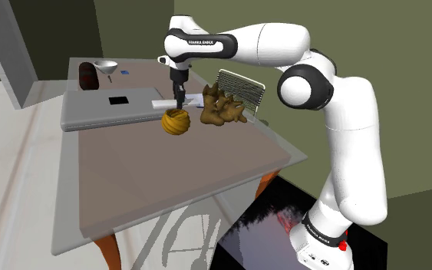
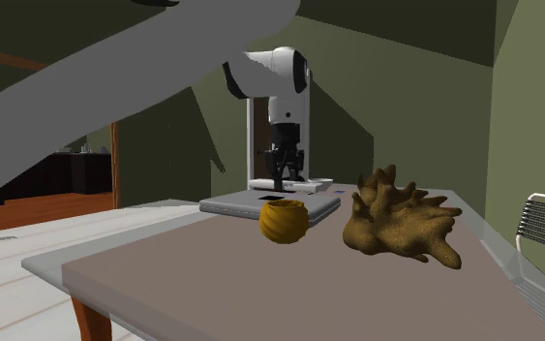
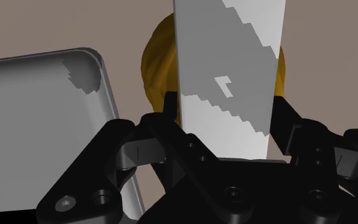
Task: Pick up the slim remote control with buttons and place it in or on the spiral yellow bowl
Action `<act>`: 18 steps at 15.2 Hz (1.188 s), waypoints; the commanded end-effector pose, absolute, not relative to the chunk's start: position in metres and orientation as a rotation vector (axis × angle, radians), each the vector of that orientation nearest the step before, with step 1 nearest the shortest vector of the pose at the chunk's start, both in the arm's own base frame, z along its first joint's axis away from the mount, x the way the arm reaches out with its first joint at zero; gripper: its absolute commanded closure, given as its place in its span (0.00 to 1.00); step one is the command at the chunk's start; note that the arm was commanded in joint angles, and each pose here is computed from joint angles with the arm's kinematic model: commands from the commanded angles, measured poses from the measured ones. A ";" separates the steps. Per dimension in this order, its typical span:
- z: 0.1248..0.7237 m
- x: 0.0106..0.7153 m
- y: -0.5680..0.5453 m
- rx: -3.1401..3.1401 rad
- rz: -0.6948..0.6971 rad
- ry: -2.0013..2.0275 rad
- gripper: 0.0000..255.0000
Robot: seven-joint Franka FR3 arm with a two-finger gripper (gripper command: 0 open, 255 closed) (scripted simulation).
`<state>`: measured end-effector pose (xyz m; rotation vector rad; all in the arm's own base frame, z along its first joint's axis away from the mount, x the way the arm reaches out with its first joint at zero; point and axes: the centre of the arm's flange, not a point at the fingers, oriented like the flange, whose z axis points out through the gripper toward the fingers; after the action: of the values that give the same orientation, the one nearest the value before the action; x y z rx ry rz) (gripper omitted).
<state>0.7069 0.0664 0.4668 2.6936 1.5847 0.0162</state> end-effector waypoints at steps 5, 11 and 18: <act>0.436 0.707 0.066 2.693 0.017 1.584 1.00; 0.428 0.707 0.066 2.693 0.017 1.584 1.00; 0.428 0.707 0.066 2.693 0.018 1.584 0.00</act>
<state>0.7067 0.0661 0.4282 2.6933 1.5845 0.0177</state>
